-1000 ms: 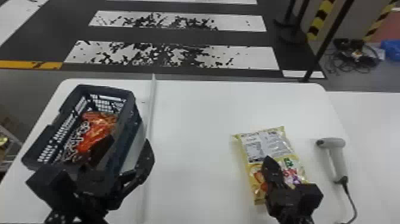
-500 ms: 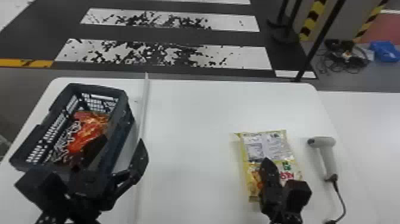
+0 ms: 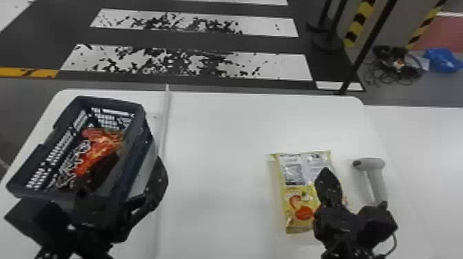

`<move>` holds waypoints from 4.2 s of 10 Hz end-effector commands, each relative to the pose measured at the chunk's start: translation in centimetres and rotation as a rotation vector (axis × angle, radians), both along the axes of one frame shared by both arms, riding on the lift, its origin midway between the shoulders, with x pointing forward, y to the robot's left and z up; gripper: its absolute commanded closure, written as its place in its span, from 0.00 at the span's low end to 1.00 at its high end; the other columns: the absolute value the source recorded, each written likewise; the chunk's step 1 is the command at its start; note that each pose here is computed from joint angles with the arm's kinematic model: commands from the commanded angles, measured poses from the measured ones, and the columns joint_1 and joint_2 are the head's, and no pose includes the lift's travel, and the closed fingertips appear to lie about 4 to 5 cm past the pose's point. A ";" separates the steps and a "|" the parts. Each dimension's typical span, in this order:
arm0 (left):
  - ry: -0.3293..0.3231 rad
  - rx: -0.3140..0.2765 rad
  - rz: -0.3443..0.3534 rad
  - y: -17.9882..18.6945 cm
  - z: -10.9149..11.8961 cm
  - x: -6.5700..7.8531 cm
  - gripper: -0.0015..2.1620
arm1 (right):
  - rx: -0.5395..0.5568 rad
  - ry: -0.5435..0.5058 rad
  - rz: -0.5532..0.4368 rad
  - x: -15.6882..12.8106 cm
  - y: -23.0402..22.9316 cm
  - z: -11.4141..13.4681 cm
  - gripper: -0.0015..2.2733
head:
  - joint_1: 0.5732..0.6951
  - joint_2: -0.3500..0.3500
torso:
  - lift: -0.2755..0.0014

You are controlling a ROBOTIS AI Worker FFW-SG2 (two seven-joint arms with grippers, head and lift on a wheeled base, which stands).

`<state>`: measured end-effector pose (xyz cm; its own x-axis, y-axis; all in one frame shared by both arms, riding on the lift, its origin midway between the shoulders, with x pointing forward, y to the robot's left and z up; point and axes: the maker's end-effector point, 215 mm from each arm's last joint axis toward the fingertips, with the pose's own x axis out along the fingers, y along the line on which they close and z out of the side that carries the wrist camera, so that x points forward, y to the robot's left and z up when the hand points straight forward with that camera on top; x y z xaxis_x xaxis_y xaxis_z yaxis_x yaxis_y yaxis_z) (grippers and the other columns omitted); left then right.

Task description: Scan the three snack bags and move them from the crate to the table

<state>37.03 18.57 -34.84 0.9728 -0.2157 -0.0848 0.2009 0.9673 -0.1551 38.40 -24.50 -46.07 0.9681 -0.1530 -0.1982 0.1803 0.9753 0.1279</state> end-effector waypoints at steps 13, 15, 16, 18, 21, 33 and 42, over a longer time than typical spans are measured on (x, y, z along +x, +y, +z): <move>-0.018 0.010 0.025 -0.9 -0.5 -0.2 0.01 | -0.112 0.342 0.194 3.2 -16.6 -7.0 0.04 | 1.00 0.05 | 0.77; -0.012 0.013 0.025 -0.9 -0.8 -0.3 0.01 | -0.116 0.361 0.198 4.5 -18.5 -8.6 0.04 | 1.00 0.03 | 0.77; -0.015 0.020 0.023 -1.0 -0.7 -0.2 0.01 | -0.132 0.356 0.198 5.3 -19.4 -8.7 0.04 | 1.00 0.02 | 0.77; -0.006 0.027 0.018 -1.2 -1.0 0.0 0.01 | -0.128 0.391 0.217 6.3 -20.4 -9.6 0.47 | 1.00 0.00 | 0.77; 0.016 0.036 0.004 -1.9 -1.8 0.8 0.01 | -0.114 0.479 0.223 5.7 -20.1 -11.6 0.98 | 1.00 0.00 | 0.77; 0.022 0.052 -0.011 -2.2 -1.1 0.9 0.01 | 0.040 0.423 0.319 4.4 -8.8 -1.0 0.98 | 1.00 0.11 | 0.77; 0.036 0.060 -0.002 -1.5 -1.9 0.7 0.01 | -0.027 0.527 0.333 6.2 -6.4 -5.6 0.98 | 1.00 0.23 | 0.77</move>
